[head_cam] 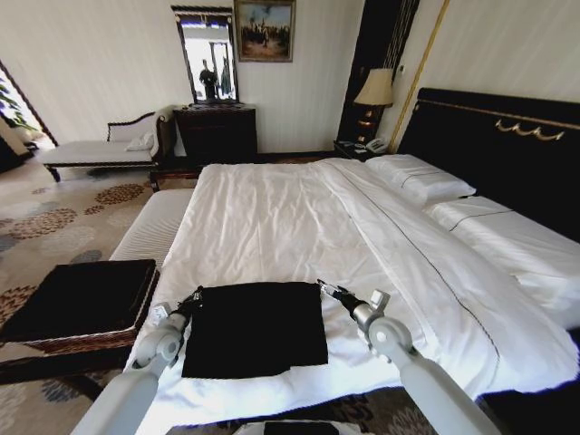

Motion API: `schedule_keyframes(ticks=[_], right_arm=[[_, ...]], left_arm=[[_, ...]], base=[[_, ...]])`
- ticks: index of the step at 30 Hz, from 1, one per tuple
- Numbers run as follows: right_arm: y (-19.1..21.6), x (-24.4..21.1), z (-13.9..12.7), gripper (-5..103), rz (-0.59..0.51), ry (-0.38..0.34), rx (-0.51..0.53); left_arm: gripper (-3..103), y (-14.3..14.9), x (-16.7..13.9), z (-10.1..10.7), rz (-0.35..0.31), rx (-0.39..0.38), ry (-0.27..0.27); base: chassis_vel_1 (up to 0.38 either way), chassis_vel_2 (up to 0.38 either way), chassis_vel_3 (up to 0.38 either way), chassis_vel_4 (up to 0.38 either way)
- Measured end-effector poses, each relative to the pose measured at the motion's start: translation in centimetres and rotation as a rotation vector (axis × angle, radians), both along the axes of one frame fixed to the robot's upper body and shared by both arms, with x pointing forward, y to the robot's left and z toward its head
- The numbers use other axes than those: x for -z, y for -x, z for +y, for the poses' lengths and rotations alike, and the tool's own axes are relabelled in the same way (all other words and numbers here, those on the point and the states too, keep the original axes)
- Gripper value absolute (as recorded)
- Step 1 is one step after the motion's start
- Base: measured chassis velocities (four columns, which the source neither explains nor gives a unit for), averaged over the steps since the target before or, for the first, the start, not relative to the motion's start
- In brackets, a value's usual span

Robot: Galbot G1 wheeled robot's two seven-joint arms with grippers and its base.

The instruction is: Fold the clothes on the bed and place them into the basket.

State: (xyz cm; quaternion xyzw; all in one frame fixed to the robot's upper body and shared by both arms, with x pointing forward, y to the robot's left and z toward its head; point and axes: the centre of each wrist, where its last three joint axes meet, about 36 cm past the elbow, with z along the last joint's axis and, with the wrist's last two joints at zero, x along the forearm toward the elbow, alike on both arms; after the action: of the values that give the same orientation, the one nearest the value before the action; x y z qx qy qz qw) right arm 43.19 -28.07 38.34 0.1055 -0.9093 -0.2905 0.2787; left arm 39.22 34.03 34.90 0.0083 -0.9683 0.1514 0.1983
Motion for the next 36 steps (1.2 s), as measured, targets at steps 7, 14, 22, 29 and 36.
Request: schedule_keyframes(ticks=[7,14,22,29,36], right_arm=[[-2.5,3.3,0.3,100,0.1,-0.072,-0.009],[-3.6,4.9,0.8,100,0.129,-0.087,0.005],[-4.1,5.2,0.9,80,0.136,-0.105,0.011],[-3.9,5.5,0.9,48,0.138,-0.099,-0.012],[-3.7,5.8,1.0,27,0.129,-0.095,-0.019]], left_arm=[[1,0.1,-0.7,0.1,-0.009,0.007,-0.007],[1,0.0,-0.8,0.1,-0.009,0.007,-0.008],[1,-0.1,-0.8,0.0,-0.006,0.011,-0.009],[1,-0.2,-0.7,-0.3,-0.004,0.016,-0.008],[1,-0.1,-0.8,-0.4,-0.005,0.02,-0.003]], base=[[0.0,0.0,0.0,0.0],[0.0,0.0,0.0,0.0],[0.0,0.0,0.0,0.0],[0.0,0.0,0.0,0.0],[0.0,0.0,0.0,0.0]])
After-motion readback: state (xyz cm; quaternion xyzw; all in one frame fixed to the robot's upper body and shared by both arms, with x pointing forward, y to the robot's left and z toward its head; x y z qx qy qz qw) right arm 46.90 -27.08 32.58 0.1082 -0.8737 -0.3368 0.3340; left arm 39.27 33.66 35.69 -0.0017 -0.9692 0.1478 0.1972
